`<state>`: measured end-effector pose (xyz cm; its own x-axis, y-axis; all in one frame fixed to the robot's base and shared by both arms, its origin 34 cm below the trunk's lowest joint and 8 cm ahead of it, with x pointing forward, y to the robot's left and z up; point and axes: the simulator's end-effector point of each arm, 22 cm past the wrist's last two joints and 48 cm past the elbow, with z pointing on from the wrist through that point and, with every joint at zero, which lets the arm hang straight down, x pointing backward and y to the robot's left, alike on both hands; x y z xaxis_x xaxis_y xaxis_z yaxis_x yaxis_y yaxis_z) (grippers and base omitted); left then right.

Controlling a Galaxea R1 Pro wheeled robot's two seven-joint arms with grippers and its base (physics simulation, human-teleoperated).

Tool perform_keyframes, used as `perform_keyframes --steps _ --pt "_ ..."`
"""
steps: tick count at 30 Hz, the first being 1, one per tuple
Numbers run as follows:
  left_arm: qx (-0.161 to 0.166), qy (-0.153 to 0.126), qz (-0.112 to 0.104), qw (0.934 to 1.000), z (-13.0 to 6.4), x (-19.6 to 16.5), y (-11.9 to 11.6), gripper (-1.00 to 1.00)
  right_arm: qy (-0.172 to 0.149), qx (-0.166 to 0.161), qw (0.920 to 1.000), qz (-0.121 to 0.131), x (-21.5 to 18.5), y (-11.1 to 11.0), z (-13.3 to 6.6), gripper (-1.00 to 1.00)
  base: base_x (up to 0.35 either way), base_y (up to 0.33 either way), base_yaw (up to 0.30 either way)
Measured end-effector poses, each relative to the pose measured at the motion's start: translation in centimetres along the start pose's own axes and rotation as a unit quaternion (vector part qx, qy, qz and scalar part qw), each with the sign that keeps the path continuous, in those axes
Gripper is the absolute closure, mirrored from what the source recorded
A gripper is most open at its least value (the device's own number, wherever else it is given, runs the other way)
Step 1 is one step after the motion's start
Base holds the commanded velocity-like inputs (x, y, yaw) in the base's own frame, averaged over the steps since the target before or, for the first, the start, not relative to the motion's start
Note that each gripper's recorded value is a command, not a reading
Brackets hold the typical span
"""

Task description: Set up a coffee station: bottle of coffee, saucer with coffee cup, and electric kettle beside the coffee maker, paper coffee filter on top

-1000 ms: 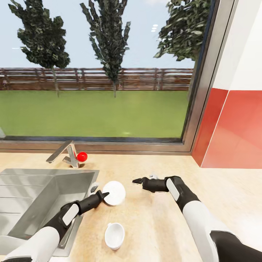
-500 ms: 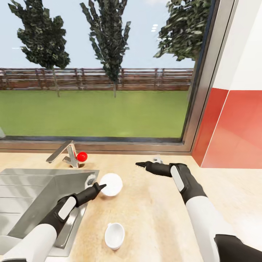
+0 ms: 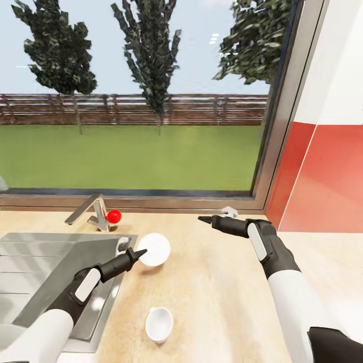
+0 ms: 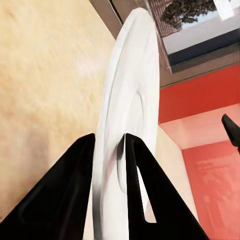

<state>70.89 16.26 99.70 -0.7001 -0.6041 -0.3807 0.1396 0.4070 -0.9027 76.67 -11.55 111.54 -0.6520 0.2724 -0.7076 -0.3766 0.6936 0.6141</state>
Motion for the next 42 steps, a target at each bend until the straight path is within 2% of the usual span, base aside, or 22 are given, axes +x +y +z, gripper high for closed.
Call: perform_keyframes --steps 24,42 --pt "-0.009 -0.005 0.006 0.9999 -1.0 -1.0 0.8 1.00 0.001 -0.001 1.0000 -0.001 0.1 0.1 0.1 -1.00 -0.327 0.039 0.000" --pt "-0.004 -0.009 0.013 0.9999 -1.3 -1.5 -0.2 1.00 -0.006 -0.004 0.9999 -0.007 -0.7 1.0 -0.5 -1.00 -0.336 0.076 0.000"
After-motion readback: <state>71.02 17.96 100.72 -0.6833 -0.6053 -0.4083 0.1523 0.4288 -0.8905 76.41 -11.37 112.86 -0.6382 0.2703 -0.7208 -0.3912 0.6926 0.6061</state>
